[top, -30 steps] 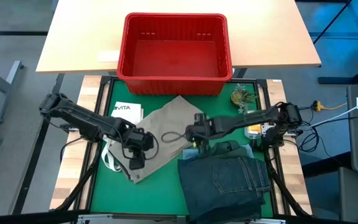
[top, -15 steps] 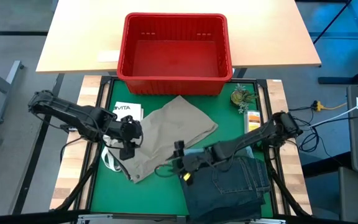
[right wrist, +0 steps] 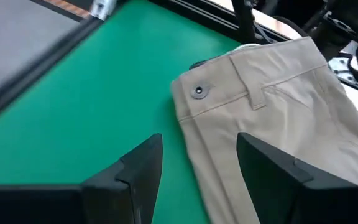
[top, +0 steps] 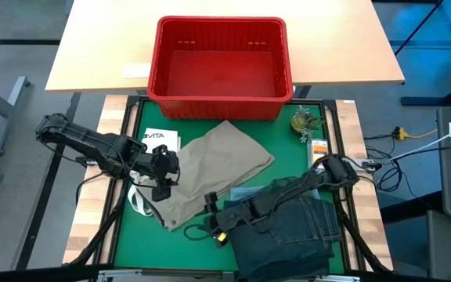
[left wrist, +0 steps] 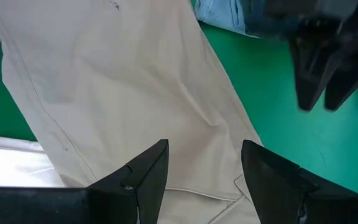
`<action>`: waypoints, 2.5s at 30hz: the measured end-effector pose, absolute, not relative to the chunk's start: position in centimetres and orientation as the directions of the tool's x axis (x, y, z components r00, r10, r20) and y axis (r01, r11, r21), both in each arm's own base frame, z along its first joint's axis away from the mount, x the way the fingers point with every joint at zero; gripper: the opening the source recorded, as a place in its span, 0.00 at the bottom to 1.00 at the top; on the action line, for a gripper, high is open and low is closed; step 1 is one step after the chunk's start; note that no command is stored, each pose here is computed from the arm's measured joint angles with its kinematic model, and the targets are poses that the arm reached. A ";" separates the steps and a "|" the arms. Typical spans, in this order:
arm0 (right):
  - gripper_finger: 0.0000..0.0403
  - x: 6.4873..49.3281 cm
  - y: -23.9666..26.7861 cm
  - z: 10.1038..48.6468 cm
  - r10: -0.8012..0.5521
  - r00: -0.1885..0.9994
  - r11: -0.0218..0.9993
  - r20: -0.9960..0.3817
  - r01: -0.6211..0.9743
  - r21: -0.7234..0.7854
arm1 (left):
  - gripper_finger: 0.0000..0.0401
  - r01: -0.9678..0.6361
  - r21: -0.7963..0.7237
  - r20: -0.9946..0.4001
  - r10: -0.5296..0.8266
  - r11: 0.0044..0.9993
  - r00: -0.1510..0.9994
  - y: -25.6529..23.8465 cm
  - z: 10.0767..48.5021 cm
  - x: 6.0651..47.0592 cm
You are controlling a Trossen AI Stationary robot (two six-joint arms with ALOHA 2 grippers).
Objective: Fold Laundry from Bin
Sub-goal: Fold the brown shorts
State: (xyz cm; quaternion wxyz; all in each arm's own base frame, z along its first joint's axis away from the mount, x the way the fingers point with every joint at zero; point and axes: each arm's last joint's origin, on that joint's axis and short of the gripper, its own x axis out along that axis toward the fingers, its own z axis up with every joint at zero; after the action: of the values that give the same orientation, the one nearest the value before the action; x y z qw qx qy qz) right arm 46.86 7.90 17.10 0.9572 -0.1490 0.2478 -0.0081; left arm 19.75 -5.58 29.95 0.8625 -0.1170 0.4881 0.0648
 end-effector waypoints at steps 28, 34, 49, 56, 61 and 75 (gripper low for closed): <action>0.51 53.6 6.3 12.8 -0.284 0.686 0.902 -0.670 -0.047 -0.430 | 0.49 -0.248 -0.099 -0.851 0.048 0.964 0.524 -5.4 30.0 19.8; 0.51 53.7 4.8 12.0 -0.306 0.657 0.902 -0.689 -0.033 -0.431 | 0.49 -0.247 -0.098 -0.851 0.048 0.964 0.523 -5.4 30.0 19.8; 0.24 53.4 4.4 11.1 -0.238 0.626 0.922 -0.743 -0.094 -0.375 | 0.49 -0.247 -0.098 -0.851 0.047 0.964 0.523 -5.4 30.0 19.8; 0.04 53.3 4.4 11.0 -0.238 0.619 0.921 -0.749 -0.101 -0.376 | 0.49 -0.247 -0.095 -0.855 0.049 0.964 0.516 -5.4 29.9 19.7; 0.06 53.0 4.5 11.6 -0.231 0.605 0.924 -0.762 -0.107 -0.366 | 0.49 -0.238 -0.097 -0.856 0.041 0.966 0.515 -5.4 29.9 19.7; 0.01 50.3 4.6 18.3 -0.170 0.540 0.935 -0.824 -0.175 -0.308 | 0.49 -0.197 -0.159 -0.901 -0.060 0.967 0.430 -5.6 29.6 19.0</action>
State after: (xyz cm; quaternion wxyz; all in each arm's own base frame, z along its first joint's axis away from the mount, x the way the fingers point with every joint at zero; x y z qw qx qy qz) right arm 50.26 4.59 18.30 0.8589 -0.1802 0.4793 0.0016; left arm 19.00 -5.62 29.59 0.8370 -0.1208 0.5322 0.0410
